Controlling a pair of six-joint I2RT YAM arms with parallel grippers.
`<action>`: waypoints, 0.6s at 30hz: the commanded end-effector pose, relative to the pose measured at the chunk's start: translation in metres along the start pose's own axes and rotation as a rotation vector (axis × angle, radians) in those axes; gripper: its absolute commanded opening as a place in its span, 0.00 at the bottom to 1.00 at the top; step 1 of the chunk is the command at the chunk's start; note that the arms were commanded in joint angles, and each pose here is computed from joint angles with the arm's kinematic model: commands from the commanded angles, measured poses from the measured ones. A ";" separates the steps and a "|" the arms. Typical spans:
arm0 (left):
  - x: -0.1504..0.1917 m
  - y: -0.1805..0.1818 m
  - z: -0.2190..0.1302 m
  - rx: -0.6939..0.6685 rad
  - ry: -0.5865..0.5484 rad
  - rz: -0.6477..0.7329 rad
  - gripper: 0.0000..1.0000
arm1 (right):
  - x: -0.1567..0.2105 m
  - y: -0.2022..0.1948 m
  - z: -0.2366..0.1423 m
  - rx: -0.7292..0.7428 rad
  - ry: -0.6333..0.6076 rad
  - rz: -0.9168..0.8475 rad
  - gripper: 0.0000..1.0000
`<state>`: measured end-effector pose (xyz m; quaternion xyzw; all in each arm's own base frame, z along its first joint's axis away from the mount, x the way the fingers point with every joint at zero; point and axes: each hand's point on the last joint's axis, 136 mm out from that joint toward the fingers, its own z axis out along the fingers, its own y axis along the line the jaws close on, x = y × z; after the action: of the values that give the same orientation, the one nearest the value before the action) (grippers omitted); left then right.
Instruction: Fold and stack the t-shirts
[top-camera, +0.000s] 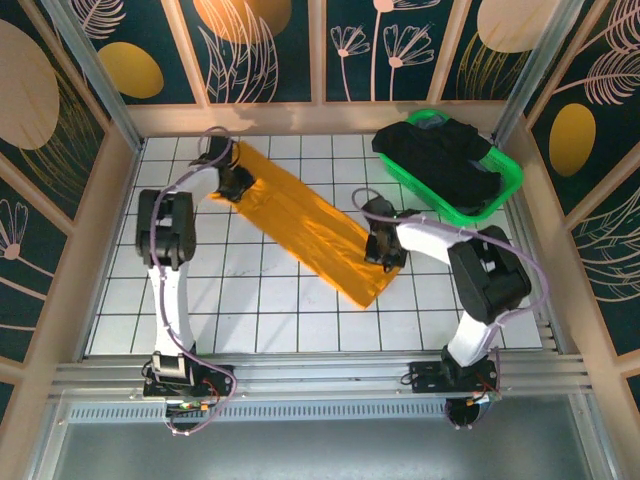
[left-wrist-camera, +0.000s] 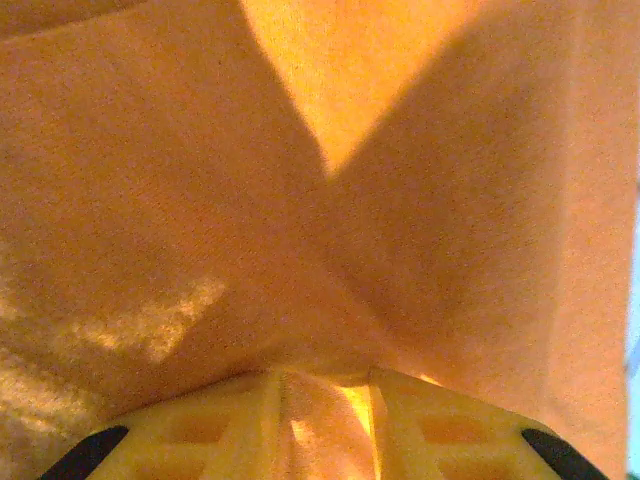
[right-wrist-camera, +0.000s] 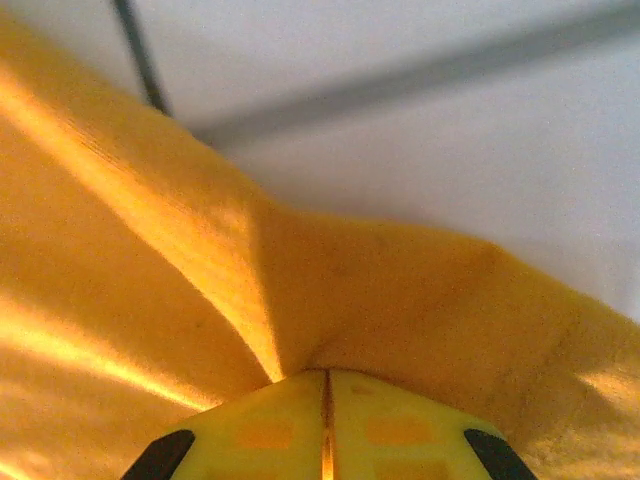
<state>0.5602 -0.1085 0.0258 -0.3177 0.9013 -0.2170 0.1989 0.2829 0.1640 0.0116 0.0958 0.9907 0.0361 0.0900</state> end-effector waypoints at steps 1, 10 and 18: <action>0.057 -0.049 0.038 0.069 0.148 0.110 0.30 | 0.121 -0.040 0.020 0.153 0.348 0.014 0.10; 0.088 -0.130 0.073 0.236 0.159 0.167 0.35 | 0.166 0.039 0.009 -0.023 0.416 -0.061 0.17; 0.036 -0.195 -0.003 0.336 -0.036 0.288 0.54 | 0.144 0.041 -0.037 -0.048 0.297 -0.033 0.34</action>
<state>0.6189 -0.2824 0.0588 -0.1672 0.8961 -0.3345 0.2391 0.1650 0.2615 0.0198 0.0474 0.9901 0.1266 -0.0373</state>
